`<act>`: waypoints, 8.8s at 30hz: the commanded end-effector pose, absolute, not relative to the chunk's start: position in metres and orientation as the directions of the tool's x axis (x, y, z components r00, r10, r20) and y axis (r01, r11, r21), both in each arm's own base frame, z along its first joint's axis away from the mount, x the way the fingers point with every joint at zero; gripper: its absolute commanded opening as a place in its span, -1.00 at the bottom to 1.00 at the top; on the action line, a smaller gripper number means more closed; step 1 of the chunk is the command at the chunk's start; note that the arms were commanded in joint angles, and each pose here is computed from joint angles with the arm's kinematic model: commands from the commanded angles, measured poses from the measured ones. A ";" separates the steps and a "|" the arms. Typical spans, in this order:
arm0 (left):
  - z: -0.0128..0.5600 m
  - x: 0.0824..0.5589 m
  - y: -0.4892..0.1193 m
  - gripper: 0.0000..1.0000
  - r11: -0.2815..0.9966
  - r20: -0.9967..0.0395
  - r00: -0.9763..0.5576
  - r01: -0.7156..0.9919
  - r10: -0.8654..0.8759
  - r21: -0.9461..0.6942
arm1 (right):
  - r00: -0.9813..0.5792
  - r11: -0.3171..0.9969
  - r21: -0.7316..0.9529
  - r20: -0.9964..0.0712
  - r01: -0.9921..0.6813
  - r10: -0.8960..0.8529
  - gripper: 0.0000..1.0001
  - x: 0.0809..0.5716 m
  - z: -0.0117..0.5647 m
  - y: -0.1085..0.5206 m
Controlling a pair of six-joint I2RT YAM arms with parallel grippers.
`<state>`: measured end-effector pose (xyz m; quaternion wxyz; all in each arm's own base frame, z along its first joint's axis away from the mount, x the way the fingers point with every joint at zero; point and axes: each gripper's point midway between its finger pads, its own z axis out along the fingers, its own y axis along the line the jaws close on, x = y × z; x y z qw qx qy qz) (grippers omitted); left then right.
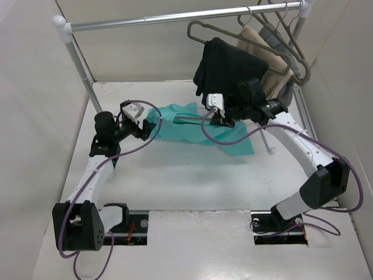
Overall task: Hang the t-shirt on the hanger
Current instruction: Place tshirt on hanger, then hang the hanger with tshirt onto the clothesline
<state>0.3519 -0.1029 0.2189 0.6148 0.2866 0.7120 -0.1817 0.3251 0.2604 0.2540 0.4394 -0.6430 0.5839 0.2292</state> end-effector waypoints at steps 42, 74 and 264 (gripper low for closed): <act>0.284 0.327 -0.100 0.72 0.730 -0.949 0.108 0.616 0.296 0.297 | 0.237 0.363 -0.359 -0.911 -0.860 -0.339 -1.00 0.377 0.361 0.323; 0.272 0.312 -0.135 1.00 0.724 -0.964 -0.034 0.667 0.265 0.176 | -0.321 0.672 0.577 -0.817 -0.465 0.479 -1.00 0.434 0.365 0.496; 0.225 0.198 -0.058 0.98 0.601 -0.730 0.171 0.461 0.662 0.653 | 0.134 0.351 -0.459 -0.741 -0.816 -0.658 0.99 0.395 0.218 0.261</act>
